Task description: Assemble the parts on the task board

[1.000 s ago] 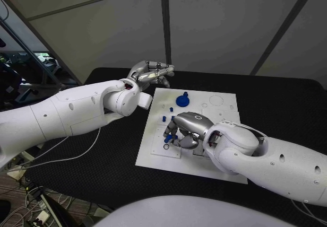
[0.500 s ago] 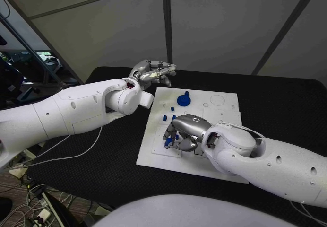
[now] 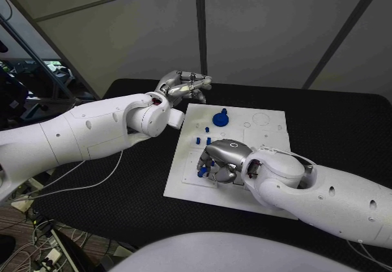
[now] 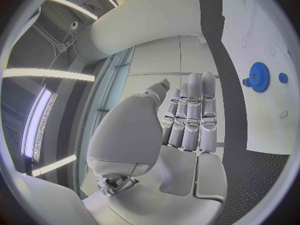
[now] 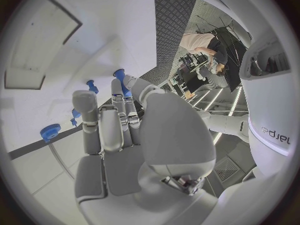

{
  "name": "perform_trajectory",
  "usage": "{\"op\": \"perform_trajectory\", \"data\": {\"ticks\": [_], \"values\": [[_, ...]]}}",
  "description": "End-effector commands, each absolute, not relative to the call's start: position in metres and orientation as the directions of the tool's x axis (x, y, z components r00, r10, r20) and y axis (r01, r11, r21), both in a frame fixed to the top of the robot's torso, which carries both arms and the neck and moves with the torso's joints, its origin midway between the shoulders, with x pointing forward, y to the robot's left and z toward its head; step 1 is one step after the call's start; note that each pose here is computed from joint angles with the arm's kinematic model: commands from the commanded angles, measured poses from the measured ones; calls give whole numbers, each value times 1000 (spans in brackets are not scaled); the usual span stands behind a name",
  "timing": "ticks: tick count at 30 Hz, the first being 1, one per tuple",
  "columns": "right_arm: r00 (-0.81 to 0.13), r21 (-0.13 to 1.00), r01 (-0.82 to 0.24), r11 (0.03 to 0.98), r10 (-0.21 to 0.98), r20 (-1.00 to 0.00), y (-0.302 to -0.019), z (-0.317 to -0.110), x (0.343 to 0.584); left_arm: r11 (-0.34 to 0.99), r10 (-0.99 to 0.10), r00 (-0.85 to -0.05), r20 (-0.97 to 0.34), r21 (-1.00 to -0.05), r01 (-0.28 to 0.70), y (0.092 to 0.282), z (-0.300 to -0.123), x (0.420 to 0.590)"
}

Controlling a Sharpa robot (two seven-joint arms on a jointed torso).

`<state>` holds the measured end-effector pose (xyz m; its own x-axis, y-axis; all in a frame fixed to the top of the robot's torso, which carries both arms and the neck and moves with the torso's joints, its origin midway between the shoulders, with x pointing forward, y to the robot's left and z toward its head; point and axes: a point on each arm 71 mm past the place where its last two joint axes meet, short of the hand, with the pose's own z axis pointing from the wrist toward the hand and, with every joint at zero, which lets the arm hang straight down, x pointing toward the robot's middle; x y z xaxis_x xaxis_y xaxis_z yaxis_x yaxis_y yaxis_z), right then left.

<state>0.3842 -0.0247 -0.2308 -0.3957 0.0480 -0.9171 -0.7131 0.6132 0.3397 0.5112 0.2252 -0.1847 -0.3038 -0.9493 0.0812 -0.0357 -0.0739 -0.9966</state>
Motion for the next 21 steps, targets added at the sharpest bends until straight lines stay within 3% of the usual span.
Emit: {"op": "perform_trajectory", "data": {"ticks": [1, 21], "values": [[-393, 321, -721, 614, 19, -919, -24, -233, 384, -76, -945, -318, 81, -997, -29, 224, -183, 511], [-379, 317, -725, 612, 30, -925, -21, -238, 382, -74, -945, -316, 80, -997, -29, 225, -183, 511]]}}
